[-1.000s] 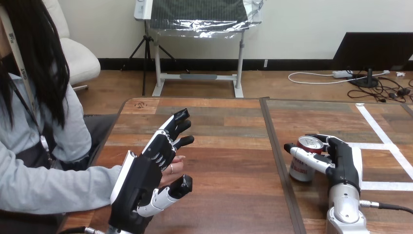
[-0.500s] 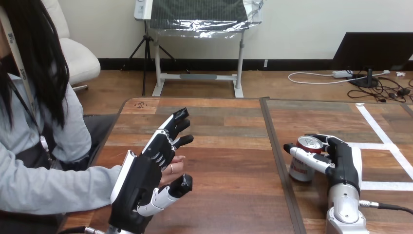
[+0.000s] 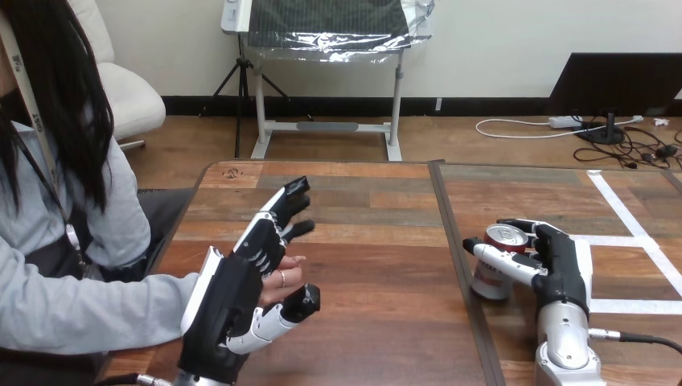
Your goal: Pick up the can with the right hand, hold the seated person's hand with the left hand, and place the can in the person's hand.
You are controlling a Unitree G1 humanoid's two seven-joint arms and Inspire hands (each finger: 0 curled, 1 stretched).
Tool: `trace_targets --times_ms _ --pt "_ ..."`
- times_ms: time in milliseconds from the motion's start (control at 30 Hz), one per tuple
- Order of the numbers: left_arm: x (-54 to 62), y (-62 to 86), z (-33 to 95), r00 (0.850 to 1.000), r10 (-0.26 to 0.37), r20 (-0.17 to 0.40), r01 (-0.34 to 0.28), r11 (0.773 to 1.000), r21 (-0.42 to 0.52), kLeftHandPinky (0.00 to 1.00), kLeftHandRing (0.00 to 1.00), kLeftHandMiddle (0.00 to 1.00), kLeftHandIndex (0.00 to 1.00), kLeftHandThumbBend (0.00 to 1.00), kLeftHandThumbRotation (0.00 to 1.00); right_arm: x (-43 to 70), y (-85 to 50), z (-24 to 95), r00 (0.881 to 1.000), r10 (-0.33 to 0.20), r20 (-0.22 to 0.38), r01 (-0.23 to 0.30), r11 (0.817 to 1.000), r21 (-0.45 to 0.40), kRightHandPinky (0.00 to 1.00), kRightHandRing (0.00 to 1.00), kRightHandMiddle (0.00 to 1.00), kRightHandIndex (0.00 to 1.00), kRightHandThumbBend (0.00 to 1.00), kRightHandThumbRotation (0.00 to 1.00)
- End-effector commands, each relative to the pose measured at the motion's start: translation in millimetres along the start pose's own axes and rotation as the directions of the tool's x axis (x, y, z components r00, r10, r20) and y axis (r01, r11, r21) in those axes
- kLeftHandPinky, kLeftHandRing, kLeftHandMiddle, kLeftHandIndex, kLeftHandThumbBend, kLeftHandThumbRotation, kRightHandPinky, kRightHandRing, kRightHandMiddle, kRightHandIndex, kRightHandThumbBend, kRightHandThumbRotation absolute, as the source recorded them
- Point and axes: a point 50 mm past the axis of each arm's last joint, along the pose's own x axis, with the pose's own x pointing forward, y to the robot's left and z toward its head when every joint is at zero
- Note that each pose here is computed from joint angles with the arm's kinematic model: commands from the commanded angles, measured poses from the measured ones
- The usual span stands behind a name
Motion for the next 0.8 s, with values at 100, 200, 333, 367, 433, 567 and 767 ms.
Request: trace_targets --times_ms 100,200,333,367,433,567,767 --pt "24.8 9.7 12.1 0.994 0.011 0.108 -0.018 0.998 0.062 0.89 0.94 0.93 0.90 1.00 0.63 5.4 12.8 26.4 0.991 0.040 0.124 -0.039 0.999 -0.009 0.39 0.43 0.61 0.59 0.78 0.00" --pt "25.7 11.5 12.2 0.994 0.019 0.108 -0.027 0.997 0.068 0.91 0.95 0.94 0.90 1.00 0.61 5.1 13.7 27.5 0.990 0.047 0.135 -0.046 0.999 -0.013 0.37 0.41 0.61 0.59 0.78 0.00" --pt "26.7 15.1 12.6 0.994 0.031 0.103 -0.039 0.996 0.081 0.93 0.96 0.94 0.90 1.00 0.59 4.8 15.1 28.8 0.987 0.061 0.147 -0.059 0.998 -0.018 0.35 0.40 0.60 0.58 0.78 0.00" --pt "27.0 16.0 12.8 0.994 0.034 0.102 -0.042 0.996 0.084 0.93 0.96 0.94 0.90 1.00 0.58 4.7 15.4 29.0 0.986 0.065 0.151 -0.062 0.998 -0.025 0.34 0.40 0.60 0.58 0.78 0.00" --pt "27.5 17.9 13.3 0.994 0.039 0.102 -0.049 0.994 0.094 0.95 0.97 0.95 0.91 1.00 0.57 4.6 15.9 29.6 0.985 0.070 0.157 -0.065 0.997 -0.039 0.33 0.39 0.60 0.58 0.78 0.00" --pt "28.4 22.8 14.6 0.993 0.046 0.107 -0.060 0.989 0.133 0.95 0.97 0.96 0.91 1.00 0.56 4.4 16.9 30.5 0.983 0.076 0.164 -0.069 0.996 -0.048 0.33 0.39 0.60 0.58 0.78 0.00" --pt "29.4 32.9 16.3 0.994 0.056 0.095 -0.076 0.973 0.220 0.95 0.98 0.96 0.93 1.00 0.56 3.9 18.8 32.1 0.980 0.090 0.180 -0.080 0.995 -0.065 0.32 0.39 0.59 0.57 0.79 0.00"
